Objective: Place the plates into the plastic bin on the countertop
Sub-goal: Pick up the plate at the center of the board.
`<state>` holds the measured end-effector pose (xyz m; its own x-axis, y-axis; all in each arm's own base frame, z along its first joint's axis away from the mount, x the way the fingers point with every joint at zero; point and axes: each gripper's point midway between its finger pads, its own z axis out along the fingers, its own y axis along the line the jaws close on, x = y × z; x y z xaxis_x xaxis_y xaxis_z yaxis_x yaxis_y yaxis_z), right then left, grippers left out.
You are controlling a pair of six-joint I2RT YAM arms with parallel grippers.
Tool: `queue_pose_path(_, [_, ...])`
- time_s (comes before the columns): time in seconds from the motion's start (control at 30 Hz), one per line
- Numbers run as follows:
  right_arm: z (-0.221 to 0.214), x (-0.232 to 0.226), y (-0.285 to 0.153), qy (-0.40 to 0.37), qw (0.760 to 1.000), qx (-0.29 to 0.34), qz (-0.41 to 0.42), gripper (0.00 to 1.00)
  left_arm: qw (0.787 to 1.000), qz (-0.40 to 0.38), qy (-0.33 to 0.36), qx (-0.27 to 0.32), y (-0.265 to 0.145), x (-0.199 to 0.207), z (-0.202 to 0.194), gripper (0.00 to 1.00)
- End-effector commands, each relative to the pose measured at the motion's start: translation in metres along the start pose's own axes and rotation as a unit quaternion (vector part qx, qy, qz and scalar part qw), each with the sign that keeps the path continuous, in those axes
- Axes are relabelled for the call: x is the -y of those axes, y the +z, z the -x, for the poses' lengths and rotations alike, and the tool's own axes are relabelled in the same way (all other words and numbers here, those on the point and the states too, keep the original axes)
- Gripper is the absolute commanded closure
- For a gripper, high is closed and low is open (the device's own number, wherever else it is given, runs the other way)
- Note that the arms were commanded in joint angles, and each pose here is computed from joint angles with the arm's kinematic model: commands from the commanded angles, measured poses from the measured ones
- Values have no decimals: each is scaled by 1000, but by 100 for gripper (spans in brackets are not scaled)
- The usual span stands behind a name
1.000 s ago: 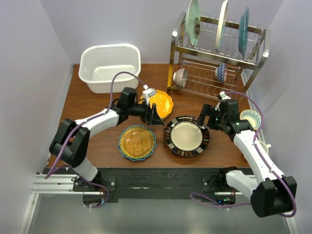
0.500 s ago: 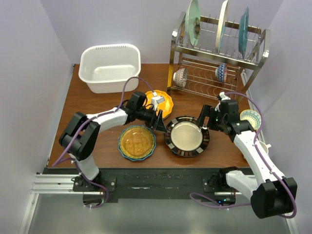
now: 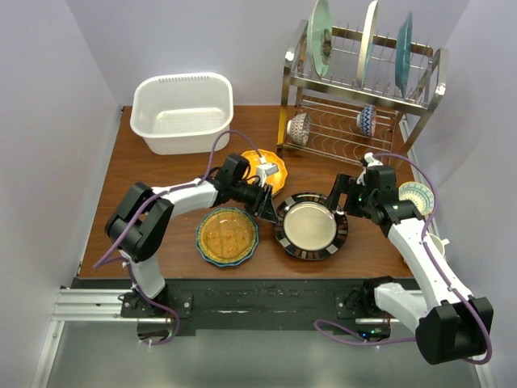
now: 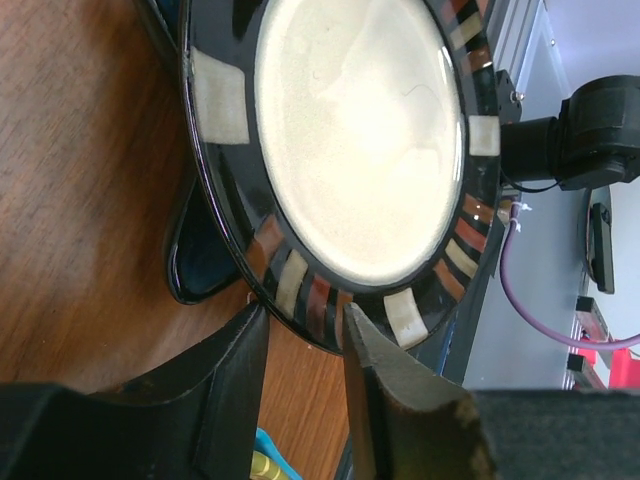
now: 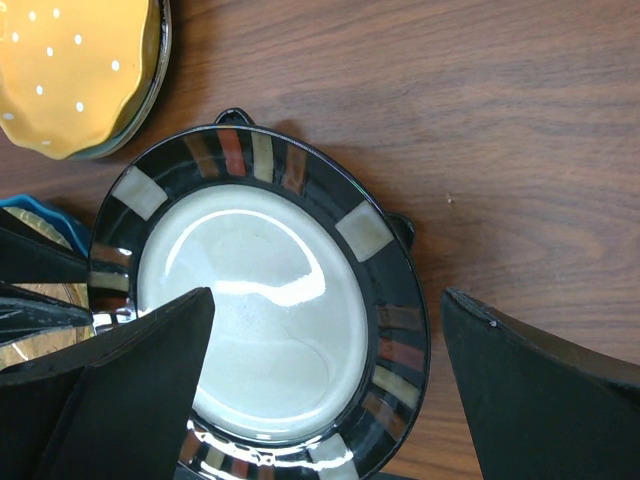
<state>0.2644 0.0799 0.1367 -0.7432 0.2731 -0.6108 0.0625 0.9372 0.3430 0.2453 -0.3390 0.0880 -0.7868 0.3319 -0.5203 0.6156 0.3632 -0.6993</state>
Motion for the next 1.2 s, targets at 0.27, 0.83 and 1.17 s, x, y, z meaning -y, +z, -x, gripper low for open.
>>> queue_pose_path(0.27, [-1, -4, -3, -4, 1000, -1, 13, 1, 1000, -18, 9, 10, 10, 5, 13, 68])
queue_pose_path(0.83, [-1, -1, -9, -10, 1000, 5, 7, 1, 996, -62, 23, 62, 4, 33, 40, 100])
queue_pose_path(1.17, [12, -9, -18, -7, 1000, 21, 17, 1, 989, -98, -20, 109, -6, 48, 72, 100])
